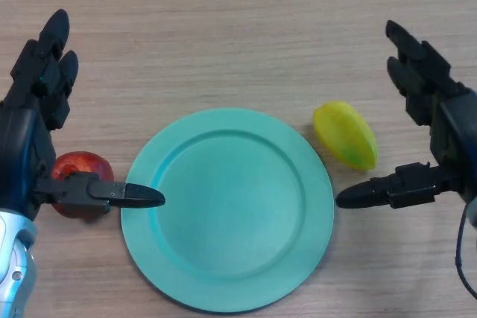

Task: Pick up the yellow starfruit and place it on the plate

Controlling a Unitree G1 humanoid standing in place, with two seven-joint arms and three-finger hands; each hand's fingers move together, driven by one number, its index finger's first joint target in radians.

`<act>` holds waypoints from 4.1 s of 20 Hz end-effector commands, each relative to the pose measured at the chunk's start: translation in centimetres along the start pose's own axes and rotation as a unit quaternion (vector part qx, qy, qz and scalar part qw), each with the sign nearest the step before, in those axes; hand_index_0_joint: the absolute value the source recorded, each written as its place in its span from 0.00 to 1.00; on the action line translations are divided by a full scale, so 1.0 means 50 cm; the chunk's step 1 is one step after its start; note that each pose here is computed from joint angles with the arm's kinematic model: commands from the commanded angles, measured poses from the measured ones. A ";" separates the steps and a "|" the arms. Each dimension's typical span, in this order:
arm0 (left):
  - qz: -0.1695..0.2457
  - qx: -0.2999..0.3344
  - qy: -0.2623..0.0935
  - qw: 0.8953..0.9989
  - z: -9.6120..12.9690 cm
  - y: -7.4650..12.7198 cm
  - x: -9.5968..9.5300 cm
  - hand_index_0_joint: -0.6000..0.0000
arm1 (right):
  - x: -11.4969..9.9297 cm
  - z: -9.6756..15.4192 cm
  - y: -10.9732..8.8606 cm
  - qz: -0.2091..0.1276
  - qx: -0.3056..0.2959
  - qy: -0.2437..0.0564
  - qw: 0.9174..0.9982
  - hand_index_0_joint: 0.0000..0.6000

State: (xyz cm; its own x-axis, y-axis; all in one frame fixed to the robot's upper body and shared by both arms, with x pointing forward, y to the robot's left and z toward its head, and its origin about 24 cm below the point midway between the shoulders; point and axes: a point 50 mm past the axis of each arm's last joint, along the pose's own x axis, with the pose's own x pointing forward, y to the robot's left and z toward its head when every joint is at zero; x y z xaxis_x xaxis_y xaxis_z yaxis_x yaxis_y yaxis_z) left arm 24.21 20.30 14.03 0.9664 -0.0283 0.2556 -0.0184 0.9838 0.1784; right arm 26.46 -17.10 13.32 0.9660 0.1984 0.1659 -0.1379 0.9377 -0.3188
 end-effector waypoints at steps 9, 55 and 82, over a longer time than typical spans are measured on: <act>0.026 0.039 -0.098 0.994 0.061 0.037 -0.007 1.00 | 0.012 0.054 -0.038 -0.046 -0.071 -0.107 0.991 0.00; 0.049 0.048 -0.090 0.994 0.060 0.075 -0.031 1.00 | 0.168 -0.014 0.006 -0.007 -0.203 -0.128 0.971 1.00; 0.006 0.037 -0.069 0.997 0.058 0.027 -0.013 1.00 | 0.039 0.055 0.084 0.070 -0.047 -0.104 0.991 0.00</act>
State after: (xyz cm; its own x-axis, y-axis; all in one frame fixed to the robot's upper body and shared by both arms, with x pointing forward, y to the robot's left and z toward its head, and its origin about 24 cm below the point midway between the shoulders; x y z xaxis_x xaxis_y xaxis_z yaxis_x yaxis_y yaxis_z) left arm 23.31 21.18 13.69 0.9764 -0.0133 0.2154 -0.0283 0.9816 0.1889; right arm 27.23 -11.02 11.94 0.8969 0.4210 0.1352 -0.3239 0.8337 -0.4473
